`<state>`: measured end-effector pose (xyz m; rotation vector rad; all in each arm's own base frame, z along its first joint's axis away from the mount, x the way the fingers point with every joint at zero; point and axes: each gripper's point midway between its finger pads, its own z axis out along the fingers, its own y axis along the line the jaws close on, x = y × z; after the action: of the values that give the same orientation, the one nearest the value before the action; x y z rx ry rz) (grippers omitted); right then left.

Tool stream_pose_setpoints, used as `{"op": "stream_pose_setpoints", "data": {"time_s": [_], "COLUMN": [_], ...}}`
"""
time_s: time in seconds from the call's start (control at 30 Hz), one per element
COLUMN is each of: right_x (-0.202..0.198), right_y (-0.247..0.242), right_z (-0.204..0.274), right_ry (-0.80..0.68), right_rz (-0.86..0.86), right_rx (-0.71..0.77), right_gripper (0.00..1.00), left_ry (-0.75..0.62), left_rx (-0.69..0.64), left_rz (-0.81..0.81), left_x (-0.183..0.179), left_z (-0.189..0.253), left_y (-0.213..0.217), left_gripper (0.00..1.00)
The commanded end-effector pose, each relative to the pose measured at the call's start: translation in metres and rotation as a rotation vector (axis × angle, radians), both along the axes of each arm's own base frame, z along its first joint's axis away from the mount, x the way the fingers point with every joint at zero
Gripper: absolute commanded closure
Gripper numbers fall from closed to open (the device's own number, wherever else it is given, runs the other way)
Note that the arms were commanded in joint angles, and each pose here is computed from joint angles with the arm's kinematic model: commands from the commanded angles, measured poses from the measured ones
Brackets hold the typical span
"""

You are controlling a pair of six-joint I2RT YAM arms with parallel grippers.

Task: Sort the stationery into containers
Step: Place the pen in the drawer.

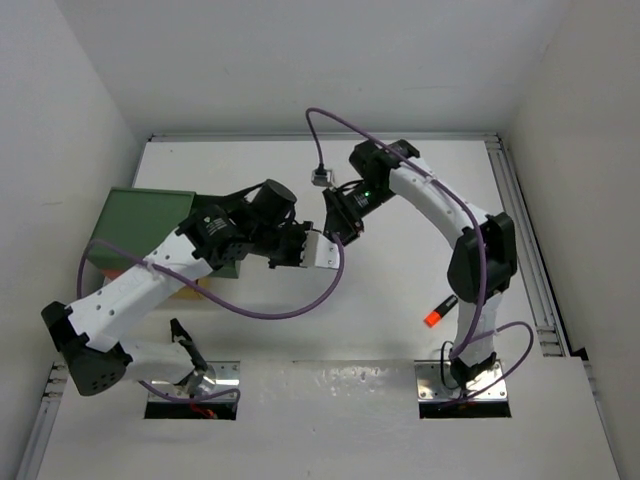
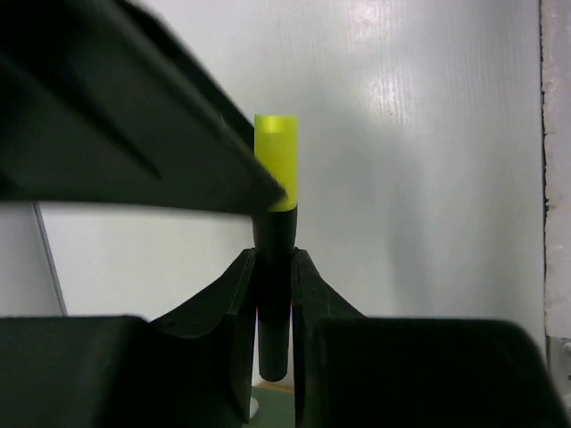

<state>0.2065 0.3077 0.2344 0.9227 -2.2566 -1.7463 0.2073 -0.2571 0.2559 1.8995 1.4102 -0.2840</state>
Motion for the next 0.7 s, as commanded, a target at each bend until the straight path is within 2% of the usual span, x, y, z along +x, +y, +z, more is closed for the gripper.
{"op": "stream_pose_setpoints", "data": {"time_s": [0.0, 0.03, 0.13, 0.2, 0.43, 0.57, 0.67], "right_x": [0.028, 0.037, 0.069, 0.084, 0.092, 0.094, 0.088], "right_y": [-0.026, -0.035, -0.07, -0.093, -0.119, -0.14, -0.165], "right_z": [0.029, 0.028, 0.022, 0.014, -0.014, -0.044, -0.064], "right_ry": [-0.049, -0.05, -0.068, -0.079, -0.072, -0.143, -0.252], "right_rz": [-0.12, -0.155, -0.283, -0.348, -0.386, -0.396, -0.392], "right_rx": [0.069, 0.061, 0.032, 0.007, -0.074, -0.198, -0.295], "right_gripper": [0.48, 0.47, 0.47, 0.47, 0.48, 0.5, 0.5], "left_ry": [0.025, 0.049, 0.075, 0.103, 0.242, 0.341, 0.385], "left_rx": [-0.114, -0.167, -0.243, -0.296, -0.378, -0.375, -0.42], "left_rz": [0.172, 0.31, 0.511, 0.703, 1.264, 1.43, 1.533], "left_x": [0.009, 0.018, 0.032, 0.038, 0.053, 0.053, 0.058], "left_z": [0.03, 0.036, 0.04, 0.041, 0.019, 0.005, 0.001], "left_y": [0.016, 0.031, 0.06, 0.085, 0.164, 0.183, 0.2], "left_gripper": [1.0, 1.0, 1.0, 1.0, 1.0, 1.0, 1.0]}}
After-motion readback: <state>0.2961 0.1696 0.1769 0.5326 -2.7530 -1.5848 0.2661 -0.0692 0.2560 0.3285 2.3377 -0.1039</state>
